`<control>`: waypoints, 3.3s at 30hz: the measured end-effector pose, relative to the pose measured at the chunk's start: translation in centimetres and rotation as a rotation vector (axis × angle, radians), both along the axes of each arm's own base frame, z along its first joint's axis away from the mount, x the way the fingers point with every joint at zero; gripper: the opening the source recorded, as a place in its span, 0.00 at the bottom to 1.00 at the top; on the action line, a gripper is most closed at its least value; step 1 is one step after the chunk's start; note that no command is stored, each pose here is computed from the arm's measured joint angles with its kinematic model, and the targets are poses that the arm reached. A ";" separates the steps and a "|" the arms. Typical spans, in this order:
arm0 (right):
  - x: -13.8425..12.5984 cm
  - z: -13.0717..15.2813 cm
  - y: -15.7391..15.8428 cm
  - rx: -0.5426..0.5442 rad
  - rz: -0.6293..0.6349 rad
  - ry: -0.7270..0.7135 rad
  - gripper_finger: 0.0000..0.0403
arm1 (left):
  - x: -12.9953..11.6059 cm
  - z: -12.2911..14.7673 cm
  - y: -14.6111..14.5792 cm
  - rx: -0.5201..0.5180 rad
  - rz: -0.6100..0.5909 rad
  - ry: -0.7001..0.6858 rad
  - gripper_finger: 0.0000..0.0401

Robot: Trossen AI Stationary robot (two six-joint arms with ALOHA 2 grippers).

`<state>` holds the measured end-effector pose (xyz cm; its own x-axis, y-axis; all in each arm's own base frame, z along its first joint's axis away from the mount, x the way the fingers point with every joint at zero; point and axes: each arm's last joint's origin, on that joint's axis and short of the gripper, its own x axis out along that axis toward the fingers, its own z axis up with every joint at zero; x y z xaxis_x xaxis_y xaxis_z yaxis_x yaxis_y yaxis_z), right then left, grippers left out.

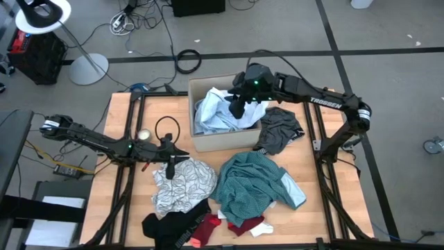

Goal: Sort clothes
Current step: Put the blue shirt into the laundry organizer, then put the white shirt into the laundry organizer

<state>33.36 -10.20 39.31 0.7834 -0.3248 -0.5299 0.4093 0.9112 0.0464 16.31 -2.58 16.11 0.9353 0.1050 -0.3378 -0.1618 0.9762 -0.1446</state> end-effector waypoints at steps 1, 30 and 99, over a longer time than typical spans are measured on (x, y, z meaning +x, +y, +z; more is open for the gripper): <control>0.4 0.3 -0.1 -0.011 0.007 -0.002 0.34 | 0.0 0.0 0.0 -0.001 0.000 -0.004 0.21; 9.3 -18.9 -5.7 0.348 -0.021 0.692 0.04 | 0.0 0.1 0.0 -0.002 0.000 -0.011 0.21; 4.1 -6.6 -1.9 -0.016 0.034 0.621 0.23 | 0.0 0.1 0.0 -0.002 0.000 -0.012 0.21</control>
